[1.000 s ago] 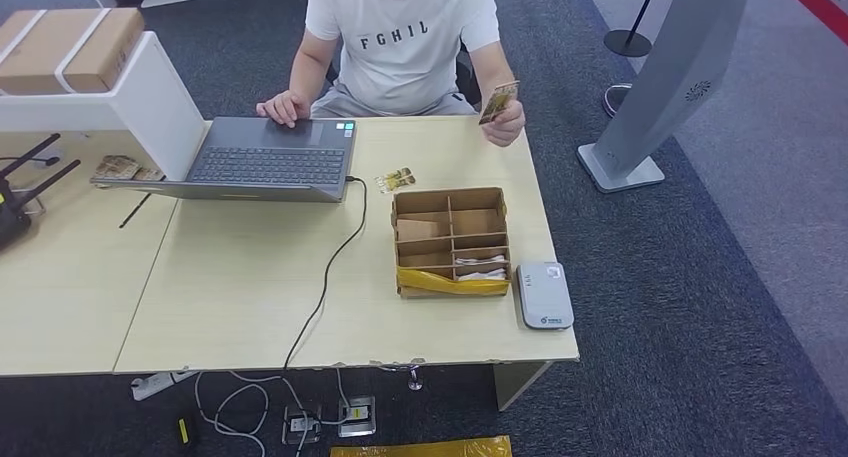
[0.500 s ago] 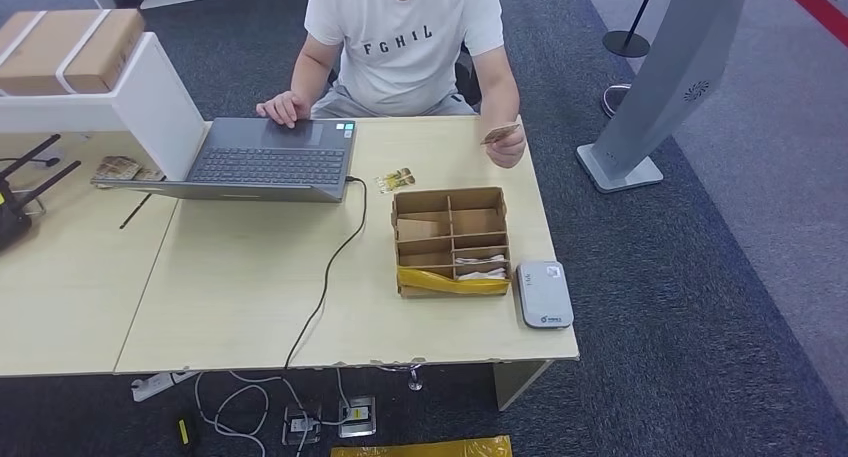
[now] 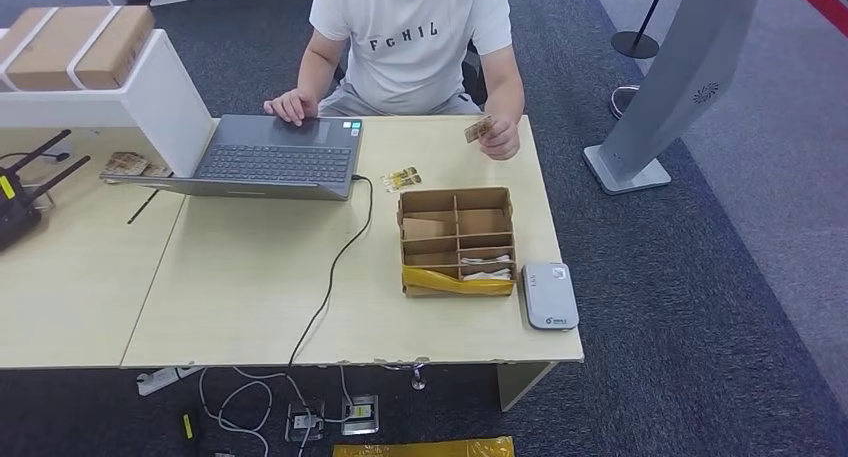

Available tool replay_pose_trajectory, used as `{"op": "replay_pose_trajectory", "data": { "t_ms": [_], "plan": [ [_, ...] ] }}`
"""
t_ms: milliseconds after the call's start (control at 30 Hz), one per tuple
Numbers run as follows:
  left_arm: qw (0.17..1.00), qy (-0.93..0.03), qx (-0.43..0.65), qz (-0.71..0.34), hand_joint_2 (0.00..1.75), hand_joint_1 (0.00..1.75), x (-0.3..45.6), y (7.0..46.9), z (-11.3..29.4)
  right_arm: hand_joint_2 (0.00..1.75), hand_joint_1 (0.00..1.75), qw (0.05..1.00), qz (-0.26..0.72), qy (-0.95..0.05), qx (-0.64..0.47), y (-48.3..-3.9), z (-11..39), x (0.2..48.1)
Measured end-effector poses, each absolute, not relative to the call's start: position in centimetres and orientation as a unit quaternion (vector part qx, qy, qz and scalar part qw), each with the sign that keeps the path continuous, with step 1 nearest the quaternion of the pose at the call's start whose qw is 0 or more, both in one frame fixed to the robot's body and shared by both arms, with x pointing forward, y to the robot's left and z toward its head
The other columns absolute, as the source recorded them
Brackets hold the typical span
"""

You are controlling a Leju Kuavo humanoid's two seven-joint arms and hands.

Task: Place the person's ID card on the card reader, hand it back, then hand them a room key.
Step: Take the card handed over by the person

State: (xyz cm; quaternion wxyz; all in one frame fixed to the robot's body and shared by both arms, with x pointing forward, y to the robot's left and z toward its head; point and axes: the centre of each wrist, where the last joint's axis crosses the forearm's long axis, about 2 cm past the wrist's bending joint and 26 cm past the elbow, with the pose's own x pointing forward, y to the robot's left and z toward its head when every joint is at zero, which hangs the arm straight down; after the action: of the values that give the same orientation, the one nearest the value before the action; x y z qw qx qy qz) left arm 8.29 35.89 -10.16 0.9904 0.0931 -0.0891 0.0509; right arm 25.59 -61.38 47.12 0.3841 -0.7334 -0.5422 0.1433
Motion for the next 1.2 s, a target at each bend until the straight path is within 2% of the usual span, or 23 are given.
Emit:
{"op": "replay_pose_trajectory", "data": {
  "t_ms": [267,467,1200],
  "plan": [
    [0.99,-0.097,0.092,0.035,0.0,0.0,8.2,36.1,-10.2,1.75,0.0,0.363,0.281,-0.567,-0.684,-54.3,46.7,30.0],
    [0.99,-0.106,0.087,0.019,0.0,0.0,8.2,36.2,-10.1,1.75,0.0,0.368,0.375,-0.553,-0.647,-49.5,43.4,32.5],
    [0.991,-0.107,0.083,-0.015,0.0,0.0,8.0,36.3,-10.2,1.75,0.0,0.35,0.51,-0.547,-0.564,-41.0,34.0,35.8]
  ]
}}
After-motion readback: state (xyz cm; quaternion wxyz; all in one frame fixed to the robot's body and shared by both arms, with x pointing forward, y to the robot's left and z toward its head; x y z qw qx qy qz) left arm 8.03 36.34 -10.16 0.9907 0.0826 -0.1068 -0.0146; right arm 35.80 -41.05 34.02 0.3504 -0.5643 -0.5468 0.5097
